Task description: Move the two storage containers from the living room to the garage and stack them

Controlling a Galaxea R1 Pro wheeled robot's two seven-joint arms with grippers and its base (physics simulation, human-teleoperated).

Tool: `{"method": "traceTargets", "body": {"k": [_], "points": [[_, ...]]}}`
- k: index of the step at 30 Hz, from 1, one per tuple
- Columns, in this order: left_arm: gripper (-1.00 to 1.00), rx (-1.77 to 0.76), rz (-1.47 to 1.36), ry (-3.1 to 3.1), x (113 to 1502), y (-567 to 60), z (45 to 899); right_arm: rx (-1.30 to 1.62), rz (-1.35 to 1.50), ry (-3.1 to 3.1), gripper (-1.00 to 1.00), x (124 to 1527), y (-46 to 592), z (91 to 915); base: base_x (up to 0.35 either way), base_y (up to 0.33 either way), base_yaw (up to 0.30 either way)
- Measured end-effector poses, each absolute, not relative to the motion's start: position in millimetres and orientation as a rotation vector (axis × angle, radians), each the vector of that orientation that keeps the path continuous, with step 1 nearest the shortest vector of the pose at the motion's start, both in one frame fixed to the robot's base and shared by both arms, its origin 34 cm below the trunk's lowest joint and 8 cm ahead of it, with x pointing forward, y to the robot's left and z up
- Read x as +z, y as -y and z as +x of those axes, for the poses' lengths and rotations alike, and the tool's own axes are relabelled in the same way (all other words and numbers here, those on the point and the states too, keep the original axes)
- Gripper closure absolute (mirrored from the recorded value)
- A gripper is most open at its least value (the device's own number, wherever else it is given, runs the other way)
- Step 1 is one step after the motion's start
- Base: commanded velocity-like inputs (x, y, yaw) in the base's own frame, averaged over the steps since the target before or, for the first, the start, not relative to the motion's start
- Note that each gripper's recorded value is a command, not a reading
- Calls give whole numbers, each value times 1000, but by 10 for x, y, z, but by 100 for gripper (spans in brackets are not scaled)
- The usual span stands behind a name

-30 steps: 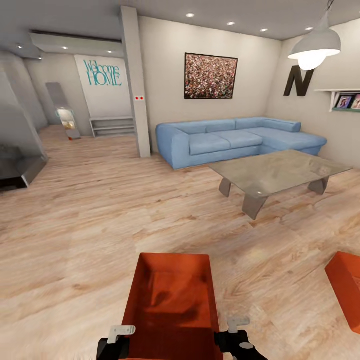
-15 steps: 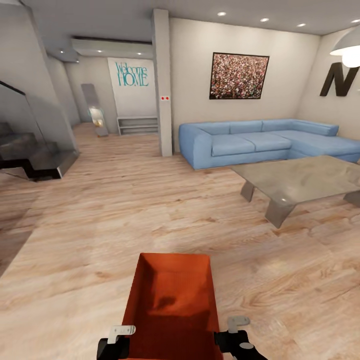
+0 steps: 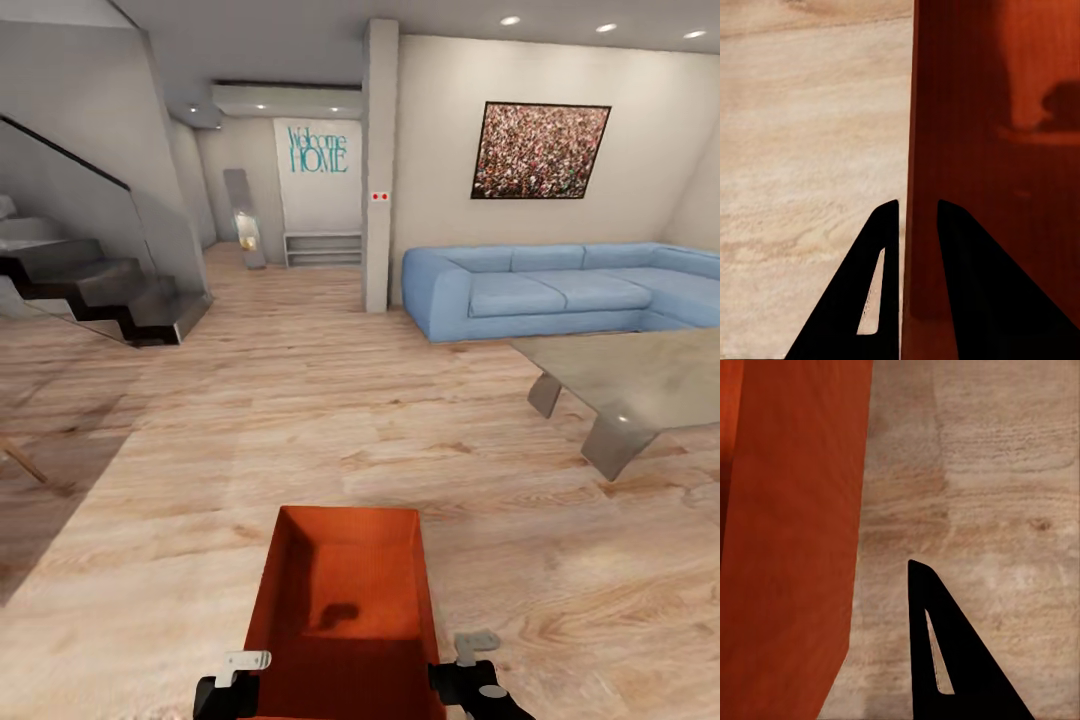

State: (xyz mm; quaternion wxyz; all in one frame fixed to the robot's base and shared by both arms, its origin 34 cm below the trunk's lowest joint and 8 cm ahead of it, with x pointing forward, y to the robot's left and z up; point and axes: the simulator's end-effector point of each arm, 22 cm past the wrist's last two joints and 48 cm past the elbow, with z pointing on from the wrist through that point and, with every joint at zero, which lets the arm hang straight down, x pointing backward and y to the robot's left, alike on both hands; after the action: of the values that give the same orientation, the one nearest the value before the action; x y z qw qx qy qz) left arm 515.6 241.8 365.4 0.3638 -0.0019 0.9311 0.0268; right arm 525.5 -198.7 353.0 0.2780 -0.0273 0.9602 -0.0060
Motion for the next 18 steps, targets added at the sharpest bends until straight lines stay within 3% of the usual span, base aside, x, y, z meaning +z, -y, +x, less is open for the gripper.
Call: {"method": "traceTargets", "body": {"k": [10,18], "points": [[100,69,-5,-2396,3655,-2418,5157,-16,-73,-2577,100,3530,1987,5255,6,0,284],[100,69,-5,-2395,3658,-2417,5157,-16,-74,-2576,100,3534,1988,5255,266,0,58]]}}
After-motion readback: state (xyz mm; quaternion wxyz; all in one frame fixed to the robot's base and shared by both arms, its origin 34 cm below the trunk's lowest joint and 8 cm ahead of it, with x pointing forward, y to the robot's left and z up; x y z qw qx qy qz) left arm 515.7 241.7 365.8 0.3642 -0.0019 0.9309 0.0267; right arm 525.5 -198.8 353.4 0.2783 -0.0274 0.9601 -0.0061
